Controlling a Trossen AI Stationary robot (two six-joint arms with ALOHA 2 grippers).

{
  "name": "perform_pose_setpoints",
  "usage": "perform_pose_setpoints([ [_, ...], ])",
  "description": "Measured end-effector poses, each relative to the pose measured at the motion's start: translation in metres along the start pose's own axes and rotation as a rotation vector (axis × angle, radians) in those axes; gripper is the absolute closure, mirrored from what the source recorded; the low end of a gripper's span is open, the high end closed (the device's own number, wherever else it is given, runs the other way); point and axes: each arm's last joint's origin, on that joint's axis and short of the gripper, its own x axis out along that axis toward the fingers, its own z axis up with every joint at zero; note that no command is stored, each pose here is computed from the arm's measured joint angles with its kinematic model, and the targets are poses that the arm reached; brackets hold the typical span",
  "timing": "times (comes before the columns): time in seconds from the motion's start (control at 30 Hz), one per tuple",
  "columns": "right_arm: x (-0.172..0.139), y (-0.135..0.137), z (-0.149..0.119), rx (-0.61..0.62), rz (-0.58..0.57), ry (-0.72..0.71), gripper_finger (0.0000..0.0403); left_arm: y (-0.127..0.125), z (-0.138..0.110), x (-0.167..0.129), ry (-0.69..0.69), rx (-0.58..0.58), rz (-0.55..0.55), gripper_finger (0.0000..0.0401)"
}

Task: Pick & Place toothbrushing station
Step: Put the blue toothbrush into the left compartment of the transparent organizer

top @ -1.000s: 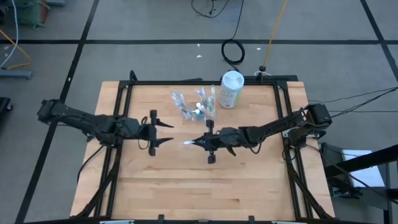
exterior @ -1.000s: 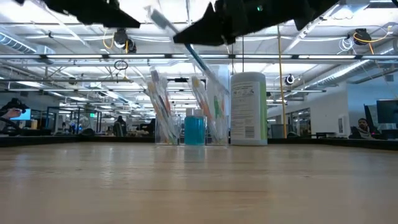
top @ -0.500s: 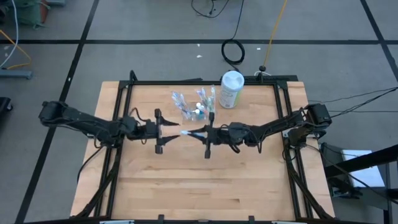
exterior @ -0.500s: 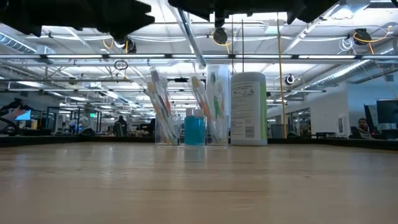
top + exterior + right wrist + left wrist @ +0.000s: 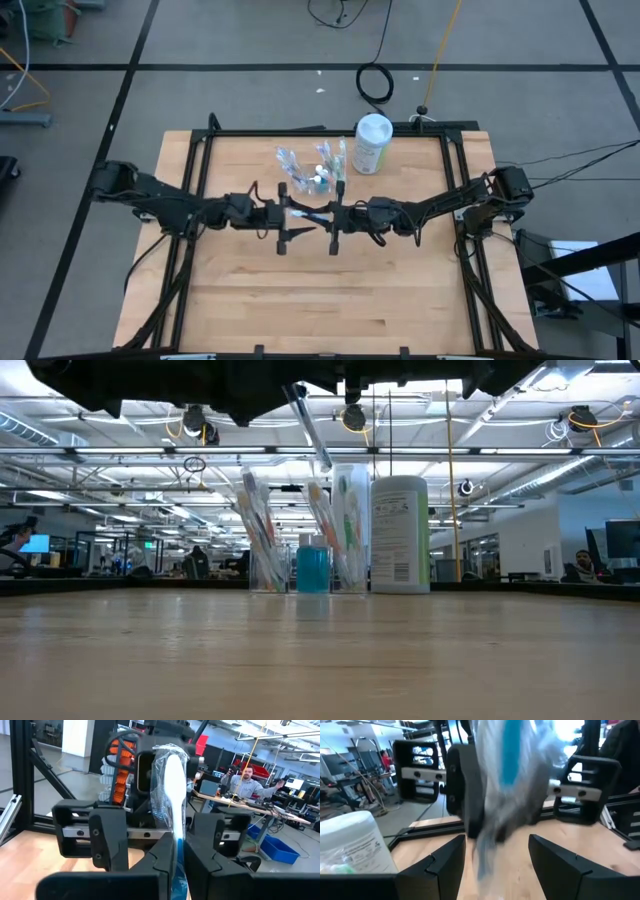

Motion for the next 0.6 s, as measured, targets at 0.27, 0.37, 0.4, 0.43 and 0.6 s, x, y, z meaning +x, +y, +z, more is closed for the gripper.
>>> perform_pose_setpoints([
  [0.27,0.0000,0.0003,-0.0012,-0.003,0.003,0.012,0.0377,-0.0016,-0.0019,0.0089,0.018,0.000,-0.003,0.0187],
  [0.37,0.0000,0.0003,-0.0013,-0.003,0.003,0.013,0.0371,-0.0016,-0.0018,0.0089,0.017,0.000,-0.003,0.0217],
  [0.4,0.0000,0.0003,-0.0013,-0.003,0.003,0.013,0.0370,-0.0016,-0.0018,0.0089,0.018,0.001,-0.003,0.0230],
  [0.43,0.0000,0.0003,-0.0013,-0.004,0.003,0.013,0.0369,-0.0016,-0.0018,0.0089,0.018,0.001,-0.003,0.0245],
  [0.6,0.0000,0.0006,-0.0018,0.010,0.005,0.018,0.0374,-0.0014,-0.0018,0.0088,0.018,0.001,0.001,0.0316],
])
